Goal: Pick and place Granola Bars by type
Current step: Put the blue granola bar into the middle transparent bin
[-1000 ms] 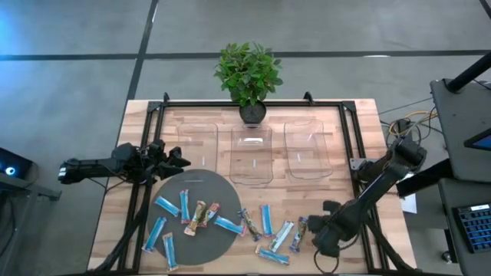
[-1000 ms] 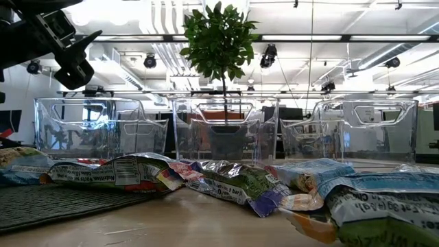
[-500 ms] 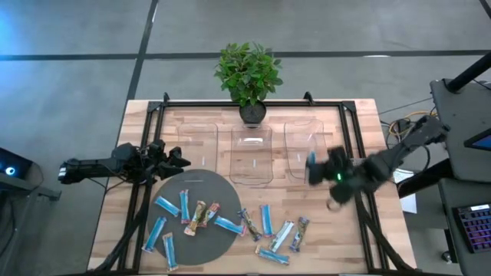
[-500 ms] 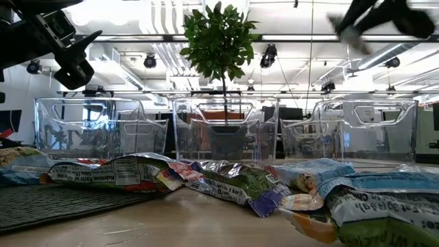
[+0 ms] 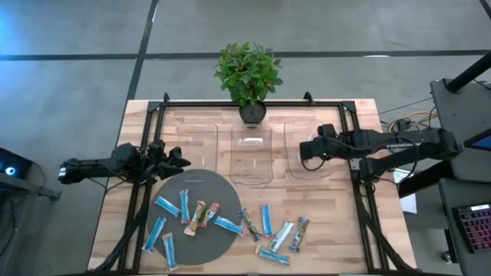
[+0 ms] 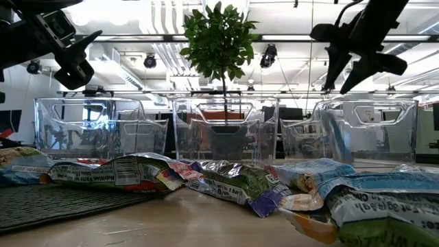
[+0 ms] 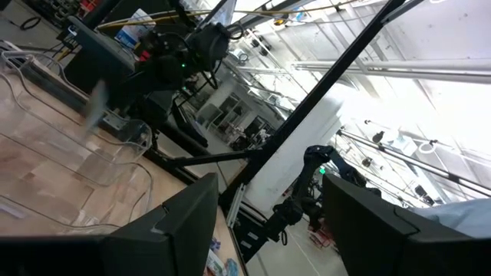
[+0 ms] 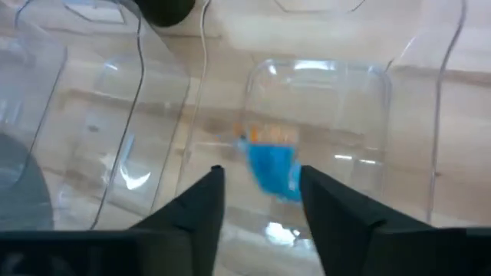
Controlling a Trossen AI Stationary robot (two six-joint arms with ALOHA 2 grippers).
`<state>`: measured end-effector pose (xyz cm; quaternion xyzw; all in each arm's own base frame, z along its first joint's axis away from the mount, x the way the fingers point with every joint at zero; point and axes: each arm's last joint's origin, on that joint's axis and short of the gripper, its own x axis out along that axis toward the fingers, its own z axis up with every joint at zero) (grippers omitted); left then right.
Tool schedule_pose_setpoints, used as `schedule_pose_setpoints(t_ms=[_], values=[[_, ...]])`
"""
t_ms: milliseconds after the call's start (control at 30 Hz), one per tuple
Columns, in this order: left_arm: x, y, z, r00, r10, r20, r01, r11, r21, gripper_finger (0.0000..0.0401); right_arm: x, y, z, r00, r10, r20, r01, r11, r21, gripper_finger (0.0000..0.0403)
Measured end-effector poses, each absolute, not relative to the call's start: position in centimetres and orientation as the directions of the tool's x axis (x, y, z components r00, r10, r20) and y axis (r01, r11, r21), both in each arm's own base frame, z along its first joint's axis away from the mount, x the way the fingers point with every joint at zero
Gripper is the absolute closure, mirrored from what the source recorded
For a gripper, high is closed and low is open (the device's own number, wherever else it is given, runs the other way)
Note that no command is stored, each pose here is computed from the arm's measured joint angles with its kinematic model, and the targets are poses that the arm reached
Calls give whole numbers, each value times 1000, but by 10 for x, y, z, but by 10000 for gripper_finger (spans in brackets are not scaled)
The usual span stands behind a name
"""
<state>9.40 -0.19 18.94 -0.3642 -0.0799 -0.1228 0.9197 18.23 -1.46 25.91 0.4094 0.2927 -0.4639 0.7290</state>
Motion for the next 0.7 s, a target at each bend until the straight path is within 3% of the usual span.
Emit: schedule_pose_setpoints(t_ms=[200, 333, 433, 500, 700], values=[[94, -2, 189, 957, -168, 236, 284, 705, -650, 185, 187, -15, 272, 441, -485, -755, 886, 367, 282, 170], [94, -2, 190, 957, -161, 240, 280, 726, -628, 185, 189, -14, 279, 467, -484, -740, 867, 415, 275, 152], [94, 1, 191, 964, -75, 257, 219, 770, -599, 185, 190, -14, 280, 478, -484, -733, 861, 423, 283, 147], [93, 3, 194, 957, 12, 291, 193, 723, -663, 185, 191, -14, 280, 482, -483, -731, 859, 423, 287, 148], [91, 10, 197, 918, 236, 318, 187, 451, -873, 185, 193, -14, 278, 476, -480, -737, 858, 439, 268, 156]])
